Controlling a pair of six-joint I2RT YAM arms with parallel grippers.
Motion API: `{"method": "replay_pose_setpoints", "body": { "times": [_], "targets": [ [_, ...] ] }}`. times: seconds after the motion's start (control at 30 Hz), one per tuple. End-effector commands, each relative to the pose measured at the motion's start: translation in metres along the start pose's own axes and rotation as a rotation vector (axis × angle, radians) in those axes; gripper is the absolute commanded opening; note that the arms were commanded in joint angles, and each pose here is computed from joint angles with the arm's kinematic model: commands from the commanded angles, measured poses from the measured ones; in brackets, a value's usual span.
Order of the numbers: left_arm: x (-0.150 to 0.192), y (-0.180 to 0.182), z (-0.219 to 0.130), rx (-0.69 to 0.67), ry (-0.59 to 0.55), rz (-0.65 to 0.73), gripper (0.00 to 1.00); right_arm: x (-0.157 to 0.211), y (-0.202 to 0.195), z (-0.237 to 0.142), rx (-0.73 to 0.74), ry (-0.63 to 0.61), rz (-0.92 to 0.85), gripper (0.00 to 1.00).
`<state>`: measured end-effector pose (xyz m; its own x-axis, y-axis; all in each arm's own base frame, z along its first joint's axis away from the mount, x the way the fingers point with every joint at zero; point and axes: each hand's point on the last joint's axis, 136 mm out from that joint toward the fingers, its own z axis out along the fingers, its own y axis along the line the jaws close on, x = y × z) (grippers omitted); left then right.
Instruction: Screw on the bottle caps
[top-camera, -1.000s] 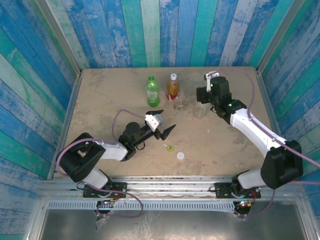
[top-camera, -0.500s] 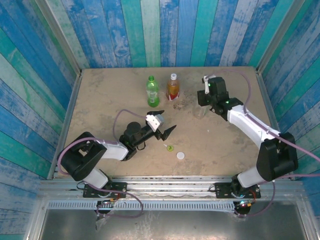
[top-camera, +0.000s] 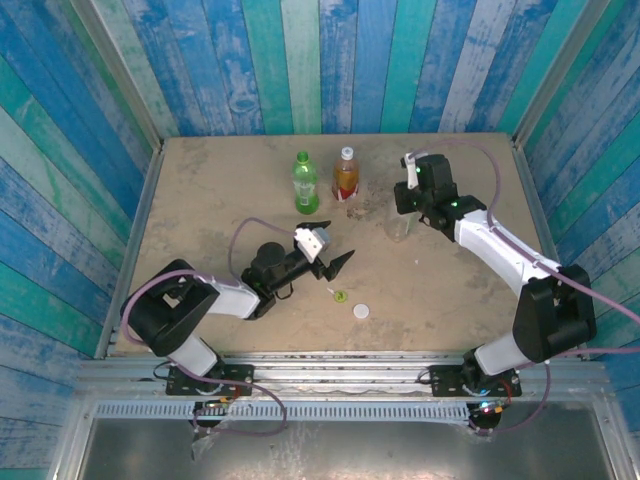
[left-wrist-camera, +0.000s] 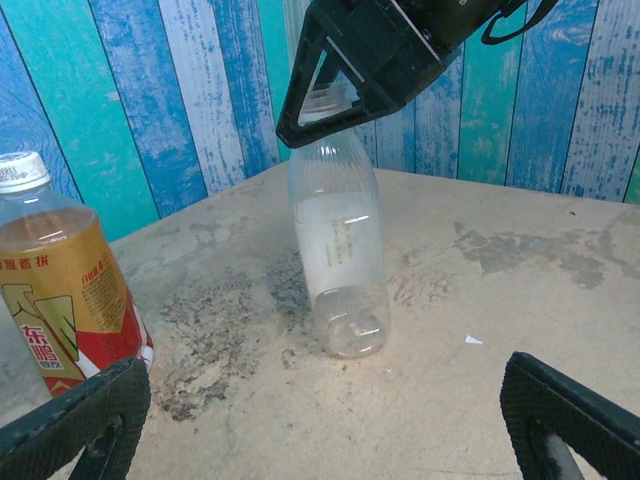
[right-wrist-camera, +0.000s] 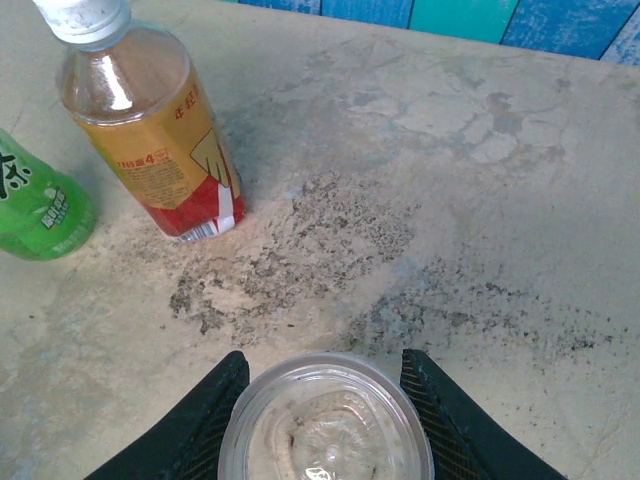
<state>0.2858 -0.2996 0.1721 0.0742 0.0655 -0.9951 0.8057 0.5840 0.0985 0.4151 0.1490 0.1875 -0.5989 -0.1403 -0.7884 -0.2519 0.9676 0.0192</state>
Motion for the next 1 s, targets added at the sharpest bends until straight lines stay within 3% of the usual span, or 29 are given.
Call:
{"method": "replay_pose_setpoints", "body": {
  "times": [0.0,0.43,0.6,0.8,0.97],
  "targets": [
    [-0.006,-0.003,0.008,0.025,-0.035,-0.02,0.94,-0.006,0.008,-0.011,-0.028,-0.02,0.021,0.41],
    [-0.001,0.003,0.041,-0.075,-0.144,-0.081,0.94,-0.007,0.071,-0.032,-0.078,-0.107,0.014,0.41],
    [0.003,0.001,0.052,-0.053,-0.146,-0.079,1.0,0.0,0.105,-0.042,-0.141,-0.104,-0.021,0.4],
    [0.011,0.003,0.061,-0.062,-0.121,-0.078,0.92,0.009,0.12,-0.042,-0.163,-0.091,-0.028,0.4],
    [0.017,0.004,0.064,-0.065,-0.099,-0.086,0.79,0.011,0.126,-0.041,-0.163,-0.087,-0.043,0.41]
  ]
}}
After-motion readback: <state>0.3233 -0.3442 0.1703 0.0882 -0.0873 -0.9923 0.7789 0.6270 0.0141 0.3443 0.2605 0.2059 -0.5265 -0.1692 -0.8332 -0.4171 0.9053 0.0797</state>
